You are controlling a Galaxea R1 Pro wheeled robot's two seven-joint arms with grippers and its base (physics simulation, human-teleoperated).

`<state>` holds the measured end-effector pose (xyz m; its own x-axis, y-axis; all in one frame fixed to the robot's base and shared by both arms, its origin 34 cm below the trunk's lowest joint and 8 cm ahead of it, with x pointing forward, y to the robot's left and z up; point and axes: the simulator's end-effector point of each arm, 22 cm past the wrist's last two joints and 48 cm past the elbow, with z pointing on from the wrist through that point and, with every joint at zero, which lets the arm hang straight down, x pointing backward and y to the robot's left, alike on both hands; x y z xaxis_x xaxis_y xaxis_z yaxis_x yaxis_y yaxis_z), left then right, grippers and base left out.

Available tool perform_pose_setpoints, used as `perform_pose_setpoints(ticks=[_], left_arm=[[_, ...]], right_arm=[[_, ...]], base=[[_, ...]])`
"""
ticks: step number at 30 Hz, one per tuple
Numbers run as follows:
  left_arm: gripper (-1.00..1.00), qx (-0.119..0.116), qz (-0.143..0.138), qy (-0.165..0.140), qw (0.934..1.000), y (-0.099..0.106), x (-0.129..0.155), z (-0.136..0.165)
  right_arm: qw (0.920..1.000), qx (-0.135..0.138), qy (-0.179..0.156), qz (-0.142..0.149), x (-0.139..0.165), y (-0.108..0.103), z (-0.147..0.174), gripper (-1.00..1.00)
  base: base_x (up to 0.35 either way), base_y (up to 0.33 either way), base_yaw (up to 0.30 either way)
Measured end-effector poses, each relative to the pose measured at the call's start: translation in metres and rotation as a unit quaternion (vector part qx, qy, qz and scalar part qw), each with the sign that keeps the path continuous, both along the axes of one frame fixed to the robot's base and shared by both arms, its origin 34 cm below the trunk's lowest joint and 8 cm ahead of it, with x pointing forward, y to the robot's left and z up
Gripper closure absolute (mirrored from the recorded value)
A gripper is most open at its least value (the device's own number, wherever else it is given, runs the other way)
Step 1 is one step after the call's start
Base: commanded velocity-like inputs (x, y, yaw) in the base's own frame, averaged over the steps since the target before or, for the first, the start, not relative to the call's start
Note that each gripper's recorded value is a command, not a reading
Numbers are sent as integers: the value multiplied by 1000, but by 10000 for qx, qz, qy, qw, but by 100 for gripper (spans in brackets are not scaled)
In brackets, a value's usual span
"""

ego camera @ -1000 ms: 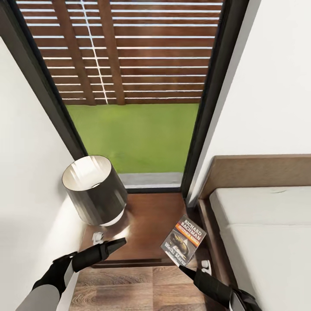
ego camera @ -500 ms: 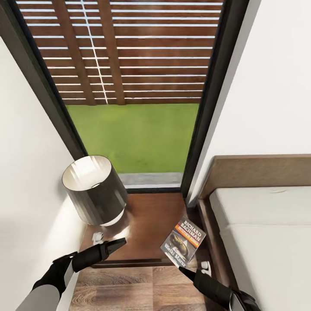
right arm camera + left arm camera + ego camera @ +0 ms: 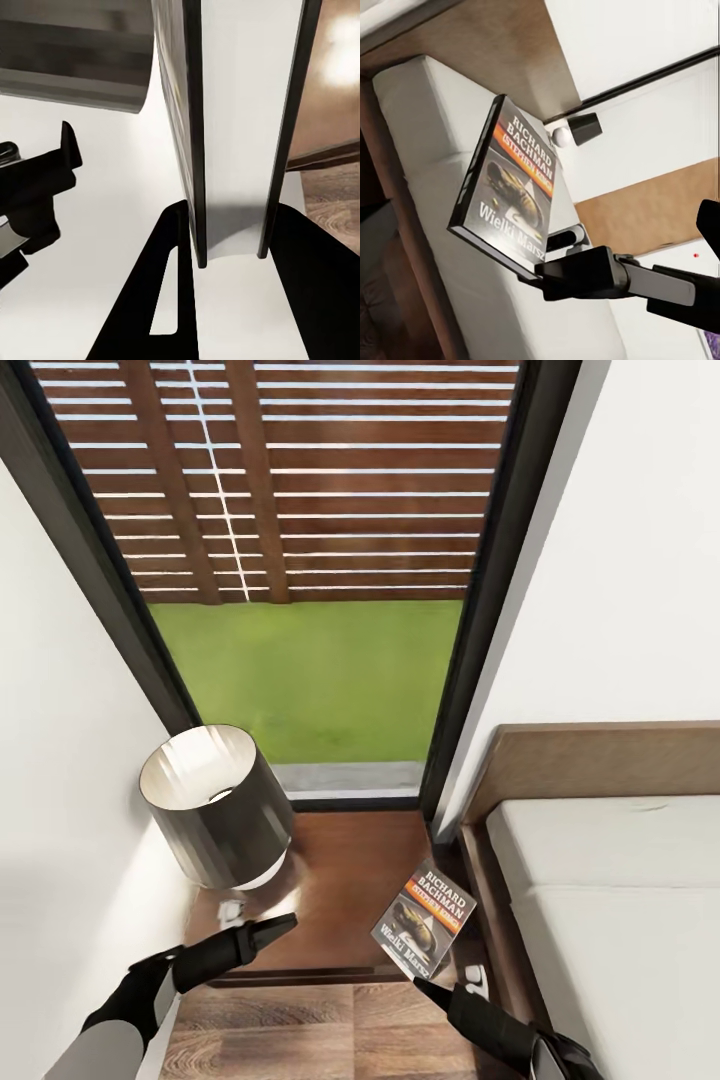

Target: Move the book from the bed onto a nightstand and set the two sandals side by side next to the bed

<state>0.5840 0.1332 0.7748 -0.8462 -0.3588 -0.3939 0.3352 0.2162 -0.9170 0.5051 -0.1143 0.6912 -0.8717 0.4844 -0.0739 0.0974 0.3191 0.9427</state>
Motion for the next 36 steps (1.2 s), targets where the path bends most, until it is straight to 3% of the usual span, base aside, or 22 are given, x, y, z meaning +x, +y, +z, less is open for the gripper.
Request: perform_pose_setpoints(ticks=[5,7,9,11,15,25,36], left_arm=[[-100,-31,-10,-8,10000,-4,0,1],[-100,-34,-12,-10,10000,-5,0,1],[-100,-38,-13,-9,10000,-5,-1,1],[-100,-41,-15,-11,10000,-6,0,1],[-100,-47,-19,-14,10000,-6,-1,1],[-100,-85,-32,-13,10000,-11,-1,2],[-100,-107,-35,-14,9999,-13,-1,3]], right_arm=[[10000,-42,26,-5,1,0,-1,100],[9997,-202,111,-8,0,-2,-9,100],[9978,-574,339,-33,-1,0,-26,100],[9967,-704,407,-78,6,5,-31,100],[9972,-713,217,-110,41,21,-20,100],[9981,-579,181,-61,42,41,-14,100],[9980,-588,141,180,36,53,-13,100]], base=[[0,0,0],[0,0,0],[0,0,0],[0,0,0],[0,0,0],[0,0,0],[96,0,0]])
